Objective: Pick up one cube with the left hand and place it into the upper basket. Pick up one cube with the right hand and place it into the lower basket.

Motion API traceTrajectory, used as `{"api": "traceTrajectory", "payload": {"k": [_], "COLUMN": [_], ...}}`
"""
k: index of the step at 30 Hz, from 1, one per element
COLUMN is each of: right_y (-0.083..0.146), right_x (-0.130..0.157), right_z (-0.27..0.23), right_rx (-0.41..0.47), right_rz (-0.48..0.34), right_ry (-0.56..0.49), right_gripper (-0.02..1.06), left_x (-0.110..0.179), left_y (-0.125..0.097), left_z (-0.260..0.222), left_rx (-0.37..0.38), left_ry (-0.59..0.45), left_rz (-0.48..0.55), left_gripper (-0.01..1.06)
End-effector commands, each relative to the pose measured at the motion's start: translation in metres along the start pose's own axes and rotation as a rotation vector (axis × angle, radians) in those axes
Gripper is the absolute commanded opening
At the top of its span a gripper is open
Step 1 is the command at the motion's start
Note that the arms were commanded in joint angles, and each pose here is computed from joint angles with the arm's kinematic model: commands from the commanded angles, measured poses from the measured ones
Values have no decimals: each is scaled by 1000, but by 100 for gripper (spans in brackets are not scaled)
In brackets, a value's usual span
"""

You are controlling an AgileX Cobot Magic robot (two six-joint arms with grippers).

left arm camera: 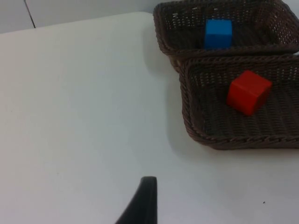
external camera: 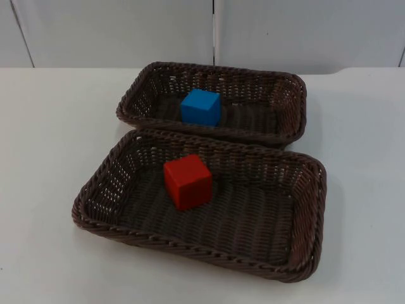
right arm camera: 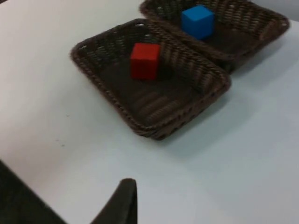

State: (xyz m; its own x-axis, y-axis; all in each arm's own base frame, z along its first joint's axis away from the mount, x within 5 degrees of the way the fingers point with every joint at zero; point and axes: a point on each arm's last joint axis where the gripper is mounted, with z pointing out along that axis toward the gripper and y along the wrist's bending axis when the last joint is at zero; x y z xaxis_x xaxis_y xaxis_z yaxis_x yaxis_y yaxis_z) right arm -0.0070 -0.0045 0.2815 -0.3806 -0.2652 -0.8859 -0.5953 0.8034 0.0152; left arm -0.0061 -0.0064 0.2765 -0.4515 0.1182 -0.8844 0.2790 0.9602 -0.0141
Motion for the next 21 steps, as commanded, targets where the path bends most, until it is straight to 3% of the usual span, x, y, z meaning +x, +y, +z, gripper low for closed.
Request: {"api": "traceTrajectory", "payload": {"k": [1, 11, 21], "right_y": [1, 2, 3], "right_x": [1, 0, 0], "right_z": [1, 2, 2], "right_rx": [49, 218, 327], "right_rz": [26, 114, 170], "right_ry": [-10, -13, -15], "right_gripper": [105, 105, 105], "left_x": [2, 2, 2], "left_y": [0, 0, 0], "left_z": [1, 1, 1], "left_rx": [7, 7, 7], "left_ry": [5, 5, 5], "left_rz": [-2, -2, -2], "left_gripper": [88, 88, 88]}}
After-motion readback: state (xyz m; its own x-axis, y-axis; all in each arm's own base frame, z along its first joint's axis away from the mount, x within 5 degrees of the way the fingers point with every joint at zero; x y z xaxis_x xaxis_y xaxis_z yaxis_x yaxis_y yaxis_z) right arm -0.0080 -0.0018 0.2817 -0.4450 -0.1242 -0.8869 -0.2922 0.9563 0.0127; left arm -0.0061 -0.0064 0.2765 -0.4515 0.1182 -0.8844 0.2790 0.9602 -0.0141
